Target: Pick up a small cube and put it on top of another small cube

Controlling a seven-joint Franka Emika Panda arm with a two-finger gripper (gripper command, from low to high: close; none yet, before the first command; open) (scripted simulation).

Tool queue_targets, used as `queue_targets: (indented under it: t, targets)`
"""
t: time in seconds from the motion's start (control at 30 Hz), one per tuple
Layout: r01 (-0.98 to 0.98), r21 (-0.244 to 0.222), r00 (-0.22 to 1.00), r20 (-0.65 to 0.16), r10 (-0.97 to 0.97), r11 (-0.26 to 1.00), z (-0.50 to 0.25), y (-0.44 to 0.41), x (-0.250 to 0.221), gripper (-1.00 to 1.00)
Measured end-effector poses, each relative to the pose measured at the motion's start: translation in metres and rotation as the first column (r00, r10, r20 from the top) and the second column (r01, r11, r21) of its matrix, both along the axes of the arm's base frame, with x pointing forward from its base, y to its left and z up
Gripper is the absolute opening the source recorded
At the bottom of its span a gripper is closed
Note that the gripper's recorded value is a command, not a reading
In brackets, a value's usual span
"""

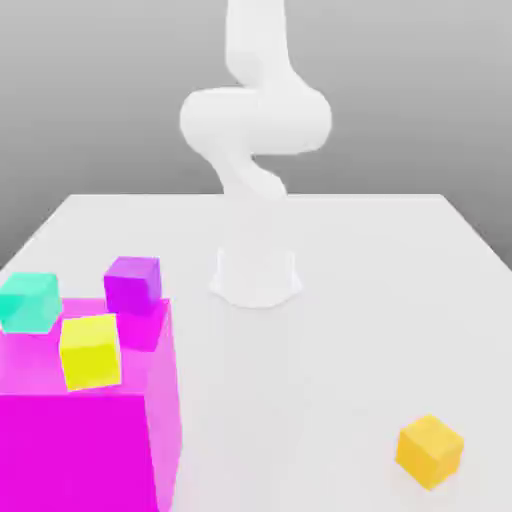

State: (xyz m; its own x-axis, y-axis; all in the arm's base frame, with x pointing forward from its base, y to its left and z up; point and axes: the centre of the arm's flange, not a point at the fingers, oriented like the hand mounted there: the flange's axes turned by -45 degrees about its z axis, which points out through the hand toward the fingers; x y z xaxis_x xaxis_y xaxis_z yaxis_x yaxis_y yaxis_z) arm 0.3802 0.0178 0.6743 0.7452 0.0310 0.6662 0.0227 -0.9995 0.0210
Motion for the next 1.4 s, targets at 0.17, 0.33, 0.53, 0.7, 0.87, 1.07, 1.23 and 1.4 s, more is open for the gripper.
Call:
queue_targets:
  t: [0.17, 0.33, 0.53, 0.7, 0.87, 1.07, 1.23, 1.4]
  targets:
    - [-0.082, -0.055, 0.987, -0.144, 0.074, 0.995, -0.084, 0.039, 0.056, 0.00]
    - [-0.180, -0.087, 0.948, -0.282, 0.149, 0.980, -0.174, 0.079, 0.089, 0.00]
    - [-0.308, -0.090, 0.865, -0.440, 0.240, 0.947, -0.287, 0.126, 0.100, 0.00]
    - [-0.426, -0.061, 0.764, -0.559, 0.323, 0.902, -0.381, 0.169, 0.083, 0.00]
    - [-0.507, -0.008, 0.654, -0.654, 0.379, 0.862, -0.469, 0.194, 0.053, 0.00]
    - [-0.517, 0.001, 0.638, -0.666, 0.387, 0.856, -0.534, 0.198, 0.048, -1.00]
    - [-0.518, 0.001, 0.638, -0.666, 0.387, 0.855, -0.539, 0.198, 0.048, -1.00]
    - [-0.517, 0.001, 0.638, -0.666, 0.387, 0.856, -0.492, 0.198, 0.048, -1.00]
